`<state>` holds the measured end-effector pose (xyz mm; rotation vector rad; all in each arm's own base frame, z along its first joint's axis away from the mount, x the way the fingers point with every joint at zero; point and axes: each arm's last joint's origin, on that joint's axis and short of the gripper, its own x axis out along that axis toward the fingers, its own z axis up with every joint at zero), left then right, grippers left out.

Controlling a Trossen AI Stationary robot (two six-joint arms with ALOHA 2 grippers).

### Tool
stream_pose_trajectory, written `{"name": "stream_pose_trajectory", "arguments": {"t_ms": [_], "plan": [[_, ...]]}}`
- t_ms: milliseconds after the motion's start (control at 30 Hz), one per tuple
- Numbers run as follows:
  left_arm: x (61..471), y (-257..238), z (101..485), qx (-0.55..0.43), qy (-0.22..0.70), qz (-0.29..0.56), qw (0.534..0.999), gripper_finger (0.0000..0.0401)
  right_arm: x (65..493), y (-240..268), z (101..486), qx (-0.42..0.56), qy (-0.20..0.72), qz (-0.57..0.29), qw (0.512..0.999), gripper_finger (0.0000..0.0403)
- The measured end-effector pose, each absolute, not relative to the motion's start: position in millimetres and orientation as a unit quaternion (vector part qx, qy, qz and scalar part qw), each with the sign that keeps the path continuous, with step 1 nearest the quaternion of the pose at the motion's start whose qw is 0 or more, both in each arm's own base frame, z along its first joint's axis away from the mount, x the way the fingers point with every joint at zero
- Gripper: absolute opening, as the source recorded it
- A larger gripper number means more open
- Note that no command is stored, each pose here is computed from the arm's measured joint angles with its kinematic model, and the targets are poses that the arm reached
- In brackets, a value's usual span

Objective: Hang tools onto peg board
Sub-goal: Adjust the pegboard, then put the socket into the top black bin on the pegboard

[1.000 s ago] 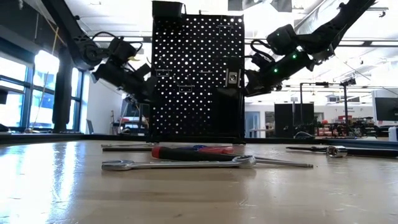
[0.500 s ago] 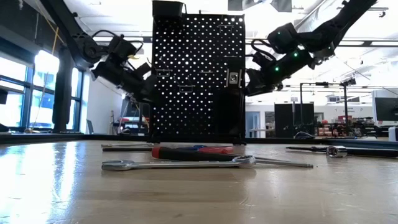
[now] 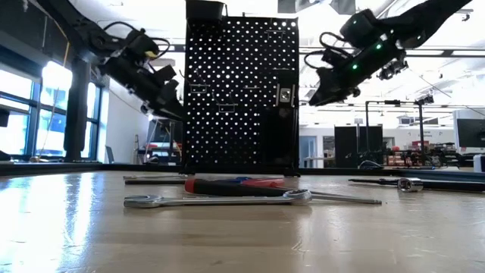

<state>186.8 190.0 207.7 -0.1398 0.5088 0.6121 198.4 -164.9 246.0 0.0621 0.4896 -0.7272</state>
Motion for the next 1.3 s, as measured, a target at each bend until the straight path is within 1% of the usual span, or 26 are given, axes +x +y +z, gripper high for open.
{"name": "stream_pose_trajectory", "arguments": {"t_ms": [167, 367, 467, 567, 733, 833, 1067, 1300], "plan": [[174.7, 174.9, 216.9, -0.077, 0.28, 0.287, 0.913, 0.0185, 182.6, -148.1, 259.6, 0.044, 0.244, -0.348, 0.904, 0.0166], [161.7, 146.6, 227.5, -0.093, 0.321, 0.258, 0.906, 0.0185, 167.5, -118.3, 270.5, 0.073, 0.26, -0.322, 0.908, 0.0166], [158.3, 128.9, 232.0, -0.098, 0.338, 0.234, 0.906, 0.0185, 163.0, -101.9, 270.8, 0.092, 0.279, -0.297, 0.909, 0.0166], [157.9, 111.6, 234.7, -0.108, 0.35, 0.196, 0.91, 0.0185, 162.3, -85.5, 267.8, 0.117, 0.305, -0.251, 0.911, 0.0166], [165.6, 85.2, 234.5, -0.122, 0.365, 0.128, 0.914, 0.0183, 169.5, -54.0, 247.9, 0.154, 0.346, -0.152, 0.913, 0.0166], [174.0, 70.4, 233.6, -0.116, 0.37, 0.091, 0.917, 0.0177, 172.1, -33.9, 230.5, 0.17, 0.366, -0.118, 0.907, 0.0166], [197.8, 39.4, 232.3, -0.08, 0.354, 0.033, 0.931, 0.0167, 163.8, 9.9, 192.6, 0.215, 0.412, -0.131, 0.876, 0.0165], [227.8, 15.3, 217.7, -0.047, 0.347, -0.016, 0.937, 0.0165, 158.8, 52.5, 180.4, 0.233, 0.378, -0.139, 0.885, 0.0165]]}}
